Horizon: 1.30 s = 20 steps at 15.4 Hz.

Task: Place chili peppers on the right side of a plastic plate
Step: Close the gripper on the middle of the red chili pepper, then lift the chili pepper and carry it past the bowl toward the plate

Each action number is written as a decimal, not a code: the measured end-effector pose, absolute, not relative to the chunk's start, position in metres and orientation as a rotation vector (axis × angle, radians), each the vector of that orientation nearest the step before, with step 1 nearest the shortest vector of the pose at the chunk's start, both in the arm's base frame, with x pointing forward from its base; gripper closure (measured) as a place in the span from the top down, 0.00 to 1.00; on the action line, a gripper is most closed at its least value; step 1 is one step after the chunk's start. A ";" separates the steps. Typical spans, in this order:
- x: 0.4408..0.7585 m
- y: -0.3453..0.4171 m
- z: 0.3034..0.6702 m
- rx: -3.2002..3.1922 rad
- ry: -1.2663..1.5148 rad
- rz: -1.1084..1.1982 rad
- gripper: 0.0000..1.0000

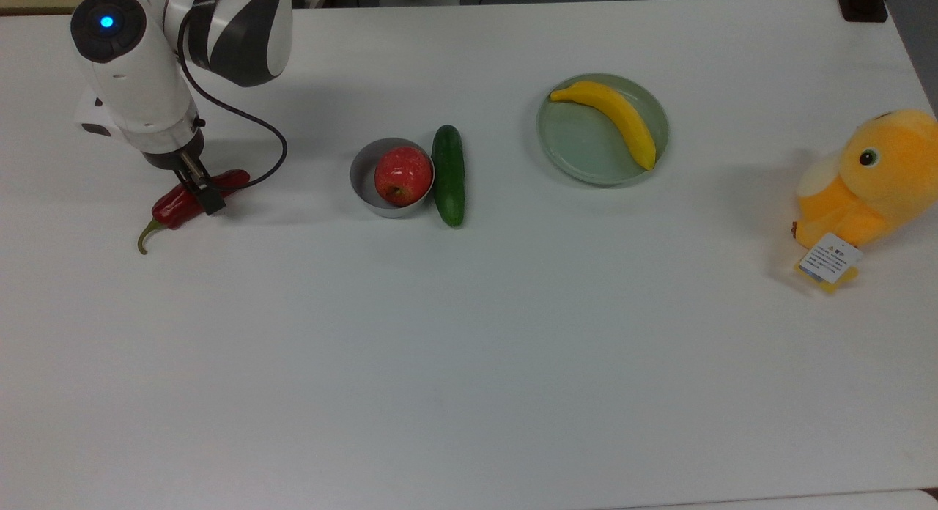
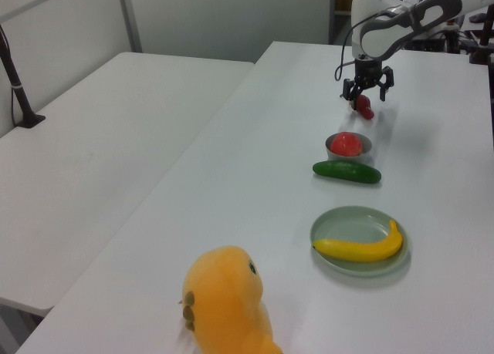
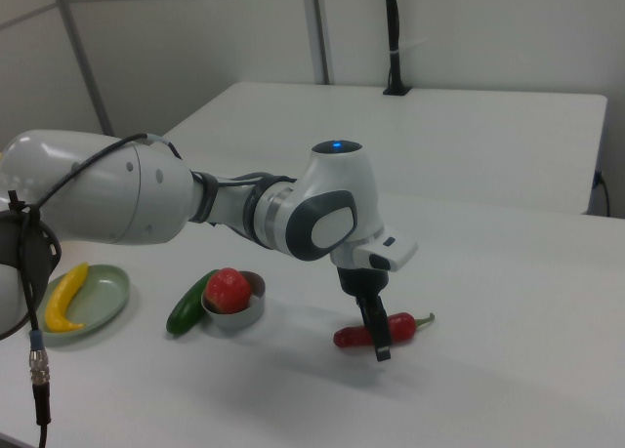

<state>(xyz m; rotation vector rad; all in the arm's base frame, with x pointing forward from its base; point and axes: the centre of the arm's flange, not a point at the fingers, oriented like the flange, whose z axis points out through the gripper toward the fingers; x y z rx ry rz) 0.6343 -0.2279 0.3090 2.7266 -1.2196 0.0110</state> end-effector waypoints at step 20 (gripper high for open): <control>0.671 -0.132 0.438 2.972 -1.056 0.320 0.44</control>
